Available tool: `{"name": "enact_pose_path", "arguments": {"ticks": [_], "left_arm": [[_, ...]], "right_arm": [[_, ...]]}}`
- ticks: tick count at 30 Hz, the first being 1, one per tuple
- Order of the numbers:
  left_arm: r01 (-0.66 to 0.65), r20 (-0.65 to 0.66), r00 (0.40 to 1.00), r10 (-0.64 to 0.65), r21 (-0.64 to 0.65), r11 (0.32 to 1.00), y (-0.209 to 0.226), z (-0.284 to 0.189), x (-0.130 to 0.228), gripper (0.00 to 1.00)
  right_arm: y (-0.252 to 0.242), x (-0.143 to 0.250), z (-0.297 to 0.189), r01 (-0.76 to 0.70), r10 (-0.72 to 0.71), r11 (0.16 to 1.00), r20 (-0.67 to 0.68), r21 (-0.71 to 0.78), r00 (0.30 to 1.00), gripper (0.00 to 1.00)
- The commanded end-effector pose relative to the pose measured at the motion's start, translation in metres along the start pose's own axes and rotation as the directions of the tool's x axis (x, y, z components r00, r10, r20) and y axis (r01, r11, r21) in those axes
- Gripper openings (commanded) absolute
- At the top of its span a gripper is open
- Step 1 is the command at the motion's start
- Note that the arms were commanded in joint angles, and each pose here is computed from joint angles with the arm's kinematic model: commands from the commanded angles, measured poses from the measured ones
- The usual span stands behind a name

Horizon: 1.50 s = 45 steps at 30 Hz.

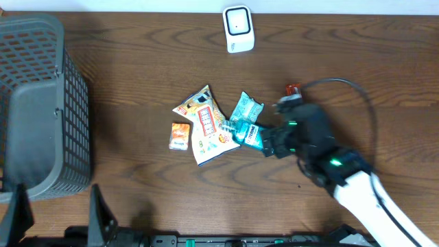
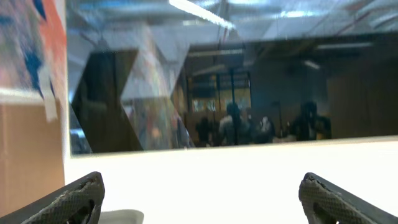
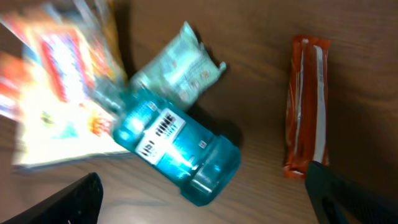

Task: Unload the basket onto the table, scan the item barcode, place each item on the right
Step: 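Reach the right gripper to the teal mouthwash bottle and grasp it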

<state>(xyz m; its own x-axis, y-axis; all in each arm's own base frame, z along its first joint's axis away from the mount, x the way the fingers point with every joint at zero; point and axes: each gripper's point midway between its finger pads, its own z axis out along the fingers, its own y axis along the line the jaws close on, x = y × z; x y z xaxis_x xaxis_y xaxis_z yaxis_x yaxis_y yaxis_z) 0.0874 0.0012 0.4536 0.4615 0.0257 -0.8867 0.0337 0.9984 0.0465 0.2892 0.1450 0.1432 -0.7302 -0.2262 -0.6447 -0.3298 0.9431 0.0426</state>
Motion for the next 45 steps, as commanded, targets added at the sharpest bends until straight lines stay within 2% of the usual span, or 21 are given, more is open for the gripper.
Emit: {"name": "enact_pose_path", "arguments": {"ticks": [1, 3, 6, 12, 14, 17, 21, 24, 27, 36, 45], "left_arm": [[0.05, -0.027, 0.998, -0.05, -0.002, 0.999, -0.001, 0.006, 0.015, 1.0], [0.048, -0.035, 0.998, -0.048, -0.003, 0.999, -0.002, 0.008, 0.021, 1.0], [0.049, -0.038, 0.998, -0.049, -0.002, 0.999, -0.002, 0.009, 0.022, 1.0], [0.048, -0.037, 0.998, -0.048, -0.003, 0.999, -0.002, 0.009, 0.022, 1.0], [0.048, -0.037, 0.998, -0.048, -0.003, 0.999, -0.002, 0.008, 0.022, 1.0], [0.048, -0.037, 0.998, -0.048, -0.003, 0.999, -0.002, 0.008, 0.022, 1.0], [0.048, -0.037, 0.998, -0.048, -0.003, 0.999, -0.002, 0.008, 0.022, 1.0], [0.048, -0.037, 0.998, -0.048, -0.003, 0.999, -0.002, 0.008, 0.022, 1.0], [0.048, -0.037, 0.998, -0.048, -0.003, 0.999, -0.002, 0.008, 0.022, 1.0], [0.048, -0.037, 0.998, -0.048, -0.003, 0.999, -0.002, 0.008, 0.022, 1.0], [0.048, -0.038, 0.998, -0.048, -0.003, 0.999, -0.002, 0.008, 0.022, 1.0]], "right_arm": [[-0.01, 0.0, 0.021, 0.251, -0.238, 0.929, -0.08, 0.271, 0.968, 0.99], [-0.007, 0.007, 0.032, 0.335, -0.306, 0.876, -0.135, 0.347, 0.942, 0.98], [0.006, 0.023, 0.05, 0.437, -0.386, 0.817, -0.206, 0.376, 0.899, 0.9], [0.018, 0.038, 0.076, 0.561, -0.492, 0.674, -0.274, 0.481, 0.826, 0.88], [0.017, 0.046, 0.083, 0.586, -0.503, 0.651, -0.305, 0.481, 0.809, 0.86], [0.019, 0.058, 0.092, 0.603, -0.502, 0.655, -0.333, 0.456, 0.798, 0.83], [0.033, 0.059, 0.096, 0.598, -0.514, 0.681, -0.306, 0.422, 0.801, 0.85], [0.046, 0.052, 0.097, 0.586, -0.526, 0.694, -0.26, 0.419, 0.809, 0.94], [0.055, 0.049, 0.097, 0.577, -0.534, 0.703, -0.228, 0.416, 0.814, 0.99], [0.055, 0.042, 0.104, 0.565, -0.533, 0.711, -0.203, 0.418, 0.821, 0.99], [0.034, 0.051, 0.123, 0.608, -0.539, 0.679, -0.282, 0.412, 0.794, 0.94]]}}
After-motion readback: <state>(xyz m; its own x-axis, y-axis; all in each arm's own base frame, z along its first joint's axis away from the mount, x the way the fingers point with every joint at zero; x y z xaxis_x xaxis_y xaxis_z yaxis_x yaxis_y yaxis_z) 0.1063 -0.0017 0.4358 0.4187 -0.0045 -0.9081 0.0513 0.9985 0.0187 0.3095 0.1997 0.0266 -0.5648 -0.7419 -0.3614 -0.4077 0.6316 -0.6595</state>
